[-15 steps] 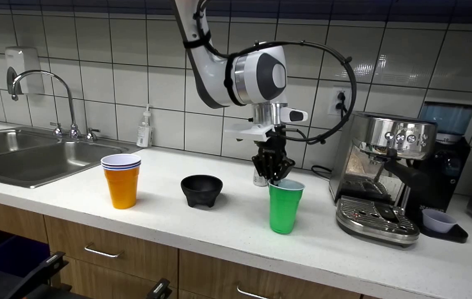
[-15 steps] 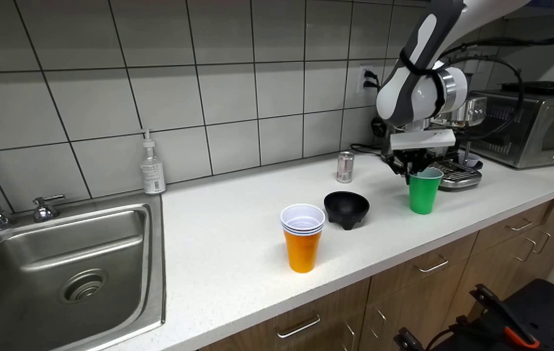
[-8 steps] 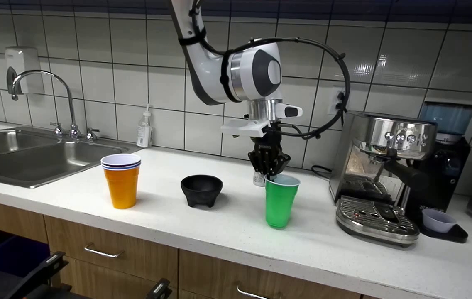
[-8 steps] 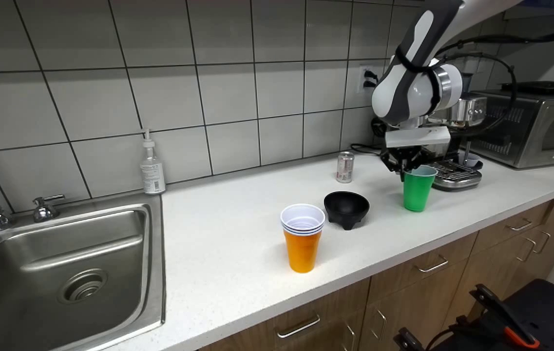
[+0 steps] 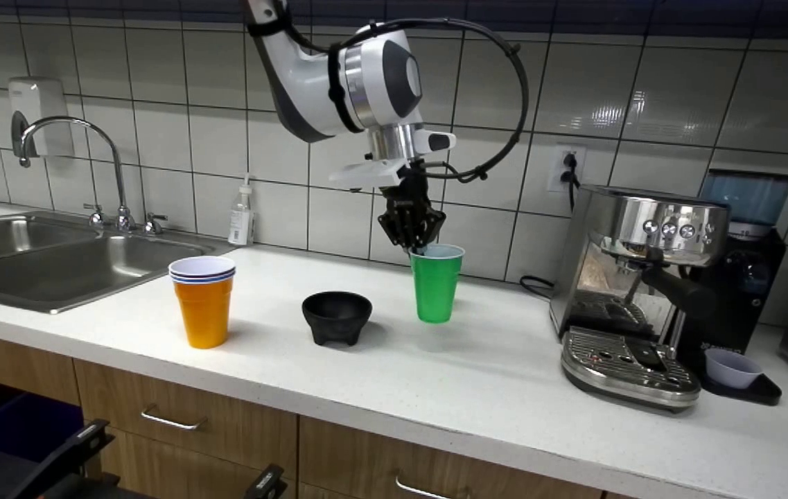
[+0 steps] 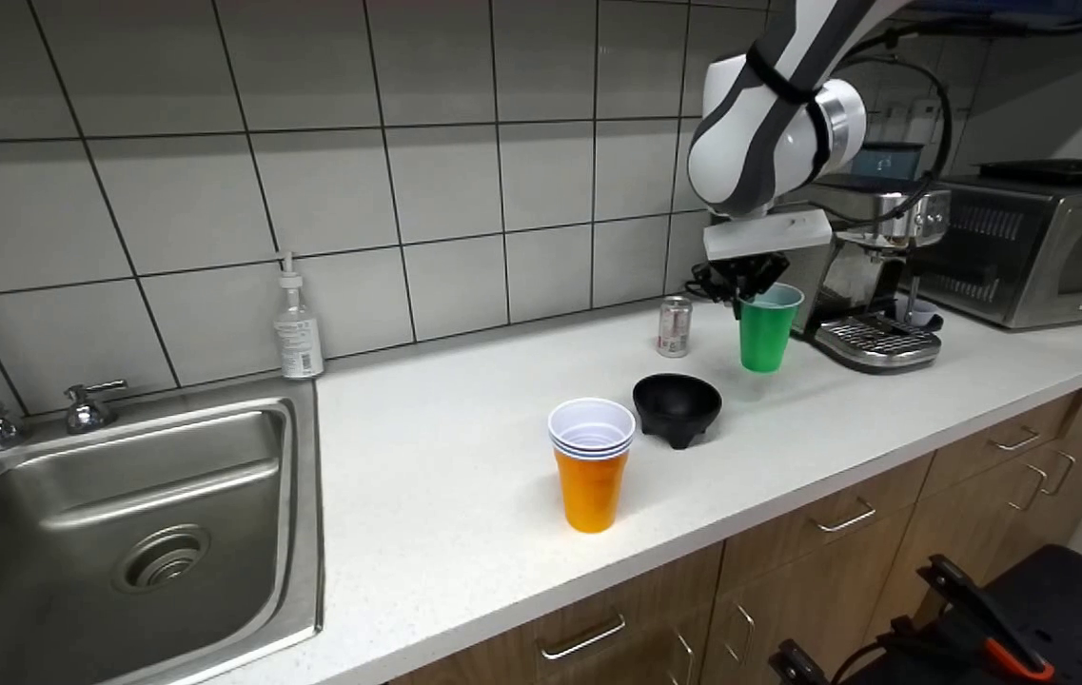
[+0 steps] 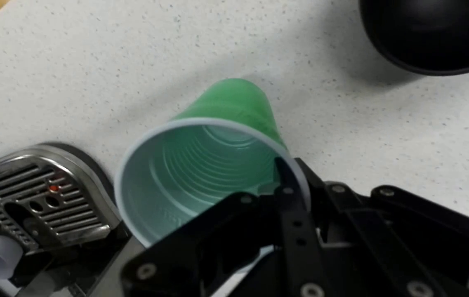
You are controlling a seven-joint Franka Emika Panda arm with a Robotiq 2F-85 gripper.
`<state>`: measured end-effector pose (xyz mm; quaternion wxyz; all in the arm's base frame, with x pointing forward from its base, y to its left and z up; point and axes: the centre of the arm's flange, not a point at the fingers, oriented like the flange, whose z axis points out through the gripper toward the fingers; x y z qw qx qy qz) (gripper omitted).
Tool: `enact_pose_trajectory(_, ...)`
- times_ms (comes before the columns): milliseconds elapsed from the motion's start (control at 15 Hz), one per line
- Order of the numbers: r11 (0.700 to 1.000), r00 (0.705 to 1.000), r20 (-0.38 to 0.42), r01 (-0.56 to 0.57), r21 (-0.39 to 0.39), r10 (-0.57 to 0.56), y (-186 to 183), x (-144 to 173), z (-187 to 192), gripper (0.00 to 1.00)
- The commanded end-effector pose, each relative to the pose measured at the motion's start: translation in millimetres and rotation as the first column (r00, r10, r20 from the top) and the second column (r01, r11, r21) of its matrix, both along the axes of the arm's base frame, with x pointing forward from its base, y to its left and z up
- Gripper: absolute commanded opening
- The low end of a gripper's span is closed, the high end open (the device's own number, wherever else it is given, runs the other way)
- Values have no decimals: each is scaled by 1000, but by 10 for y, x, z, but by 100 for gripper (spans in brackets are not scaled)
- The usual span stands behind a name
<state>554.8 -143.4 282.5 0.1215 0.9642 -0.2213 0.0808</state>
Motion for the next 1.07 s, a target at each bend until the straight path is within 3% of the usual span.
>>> enact_pose_trajectory(0,999,997,64,-35,-35,37,516,-111,342,1)
enact_pose_trajectory(467,994,984,152,-86,-60,95,1371,-222,662,1)
enact_pose_trajectory(1000,989,973,179,-144,-26,147,2170,-290,780,1)
